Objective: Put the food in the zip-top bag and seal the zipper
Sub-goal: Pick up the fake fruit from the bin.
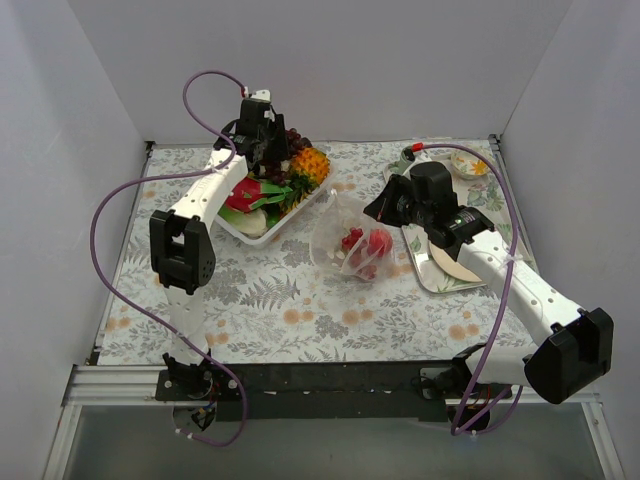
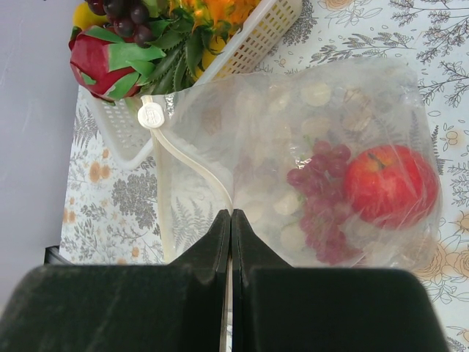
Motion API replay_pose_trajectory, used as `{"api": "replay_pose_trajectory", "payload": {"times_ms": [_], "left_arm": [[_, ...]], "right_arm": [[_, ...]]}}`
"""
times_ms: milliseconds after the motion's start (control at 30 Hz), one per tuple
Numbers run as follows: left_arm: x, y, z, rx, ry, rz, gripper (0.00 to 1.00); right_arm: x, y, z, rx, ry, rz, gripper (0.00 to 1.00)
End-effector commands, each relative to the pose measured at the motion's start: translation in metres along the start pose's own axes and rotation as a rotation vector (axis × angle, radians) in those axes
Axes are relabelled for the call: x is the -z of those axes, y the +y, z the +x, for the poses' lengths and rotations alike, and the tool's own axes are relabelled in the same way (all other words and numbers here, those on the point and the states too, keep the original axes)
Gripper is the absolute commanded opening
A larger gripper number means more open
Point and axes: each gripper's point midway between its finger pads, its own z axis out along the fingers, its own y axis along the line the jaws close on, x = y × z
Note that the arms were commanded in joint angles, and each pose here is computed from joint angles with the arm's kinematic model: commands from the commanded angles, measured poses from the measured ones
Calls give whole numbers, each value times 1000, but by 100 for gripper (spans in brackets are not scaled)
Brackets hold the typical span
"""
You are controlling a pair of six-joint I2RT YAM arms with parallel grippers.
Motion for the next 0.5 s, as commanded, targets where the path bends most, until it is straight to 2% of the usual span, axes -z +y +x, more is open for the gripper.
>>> {"api": "replay_pose_trajectory", "payload": {"times_ms": [0, 100, 167, 467], "left_arm": [[6, -3, -6, 1, -18, 22, 44], [11, -5, -19, 10, -54, 32, 33], [18, -9, -27, 14, -78, 49, 29], [53, -19, -65, 53, -203, 108, 23]], "right_arm": [[-1, 6, -9, 3, -34, -27, 1], [-1, 8, -10, 6, -36, -31, 1], [-1, 8, -10, 5, -37, -30, 1], [0, 11, -15, 8, -45, -35, 1]]}}
